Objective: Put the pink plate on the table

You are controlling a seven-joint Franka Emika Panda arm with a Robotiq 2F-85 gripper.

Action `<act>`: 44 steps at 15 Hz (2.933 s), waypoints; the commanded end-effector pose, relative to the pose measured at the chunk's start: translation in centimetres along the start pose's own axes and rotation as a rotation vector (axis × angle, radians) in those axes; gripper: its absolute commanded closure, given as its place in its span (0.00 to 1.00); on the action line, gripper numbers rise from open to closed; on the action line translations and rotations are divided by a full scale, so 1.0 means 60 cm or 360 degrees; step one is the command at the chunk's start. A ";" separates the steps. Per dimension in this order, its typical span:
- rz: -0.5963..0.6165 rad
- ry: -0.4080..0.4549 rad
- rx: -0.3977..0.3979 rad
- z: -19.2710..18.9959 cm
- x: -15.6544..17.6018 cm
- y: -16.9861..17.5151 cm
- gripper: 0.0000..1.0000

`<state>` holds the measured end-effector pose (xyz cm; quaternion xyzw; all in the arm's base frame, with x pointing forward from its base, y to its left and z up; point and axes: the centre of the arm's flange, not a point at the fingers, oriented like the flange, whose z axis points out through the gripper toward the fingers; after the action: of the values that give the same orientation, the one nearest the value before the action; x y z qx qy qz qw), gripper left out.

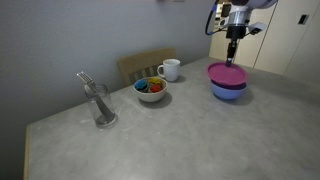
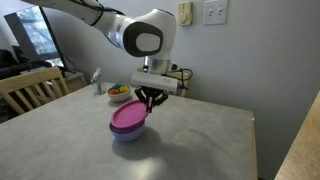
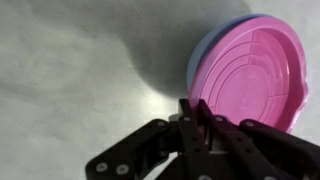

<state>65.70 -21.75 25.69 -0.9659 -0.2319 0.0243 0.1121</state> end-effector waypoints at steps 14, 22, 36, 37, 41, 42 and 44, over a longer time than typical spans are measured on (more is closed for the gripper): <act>-0.0465 -0.0180 0.0029 -0.037 0.145 -0.202 0.97; -0.0742 -0.0457 -0.0053 0.019 0.266 -0.346 0.97; -0.0882 -0.0528 -0.0073 0.123 0.280 -0.405 0.97; -0.0848 -0.0481 -0.0133 0.127 0.280 -0.407 0.97; -0.0795 -0.0342 -0.0217 0.154 0.282 -0.400 0.97; -0.0809 -0.0348 -0.0207 0.163 0.277 -0.397 0.97; -0.0830 -0.0383 -0.0180 0.186 0.259 -0.394 0.97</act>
<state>70.20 8.95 21.76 -0.8729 -0.4780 0.0897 0.0382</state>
